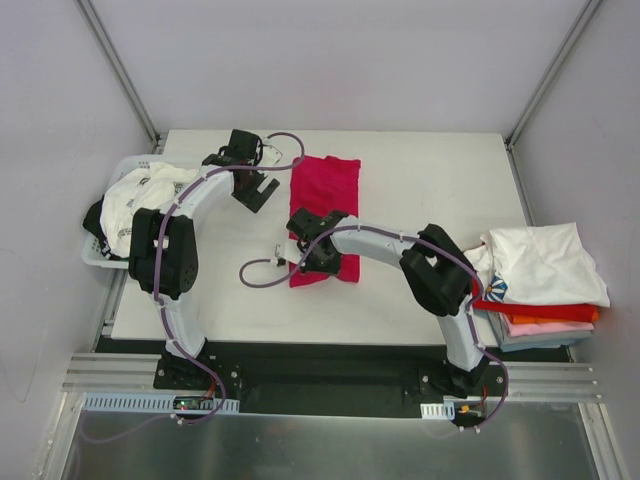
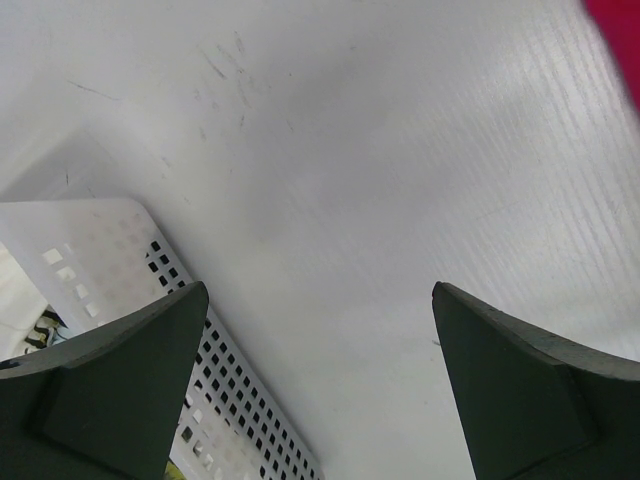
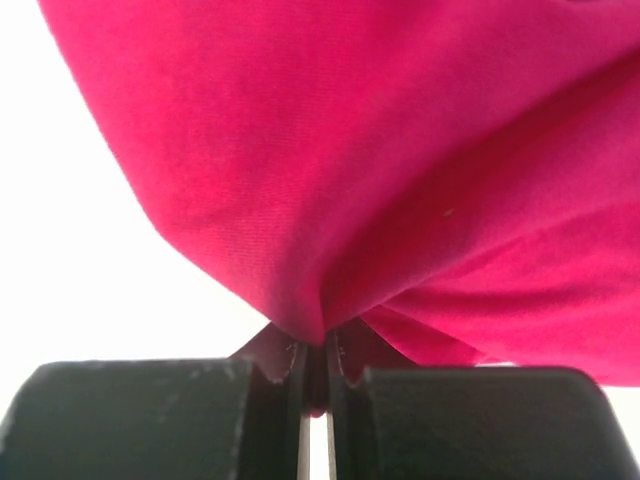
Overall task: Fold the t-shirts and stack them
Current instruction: Grab one side of the 2/3 rectangular tshirt with right arm, then fold the long partially folded tshirt into a neat square
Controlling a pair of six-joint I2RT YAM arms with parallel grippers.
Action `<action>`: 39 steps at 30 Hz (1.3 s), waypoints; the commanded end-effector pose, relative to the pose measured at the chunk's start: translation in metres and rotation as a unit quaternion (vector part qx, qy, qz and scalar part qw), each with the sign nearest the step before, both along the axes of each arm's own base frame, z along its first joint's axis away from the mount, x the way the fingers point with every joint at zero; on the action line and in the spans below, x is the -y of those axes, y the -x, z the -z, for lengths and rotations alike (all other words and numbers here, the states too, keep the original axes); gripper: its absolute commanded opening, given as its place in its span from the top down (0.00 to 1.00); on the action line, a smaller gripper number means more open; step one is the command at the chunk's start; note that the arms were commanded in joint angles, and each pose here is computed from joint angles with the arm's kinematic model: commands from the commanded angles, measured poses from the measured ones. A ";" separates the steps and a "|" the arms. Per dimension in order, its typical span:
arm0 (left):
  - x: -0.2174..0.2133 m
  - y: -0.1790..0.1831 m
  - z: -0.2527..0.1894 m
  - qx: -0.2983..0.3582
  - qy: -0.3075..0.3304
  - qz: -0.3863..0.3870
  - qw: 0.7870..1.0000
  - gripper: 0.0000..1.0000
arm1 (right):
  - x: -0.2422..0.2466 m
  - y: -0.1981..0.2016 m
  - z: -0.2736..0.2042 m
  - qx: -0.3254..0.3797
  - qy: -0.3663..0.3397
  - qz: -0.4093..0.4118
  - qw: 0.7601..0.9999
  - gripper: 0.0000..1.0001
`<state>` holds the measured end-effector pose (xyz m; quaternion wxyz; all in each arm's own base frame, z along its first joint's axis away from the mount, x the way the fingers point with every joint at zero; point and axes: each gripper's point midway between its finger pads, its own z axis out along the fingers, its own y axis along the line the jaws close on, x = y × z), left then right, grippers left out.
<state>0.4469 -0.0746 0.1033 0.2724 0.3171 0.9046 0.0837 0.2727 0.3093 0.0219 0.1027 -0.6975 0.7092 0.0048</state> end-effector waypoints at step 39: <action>0.001 0.004 -0.010 0.020 -0.002 0.003 1.000 0.05 | -0.031 0.136 -0.075 0.047 -0.005 -0.129 0.991 0.99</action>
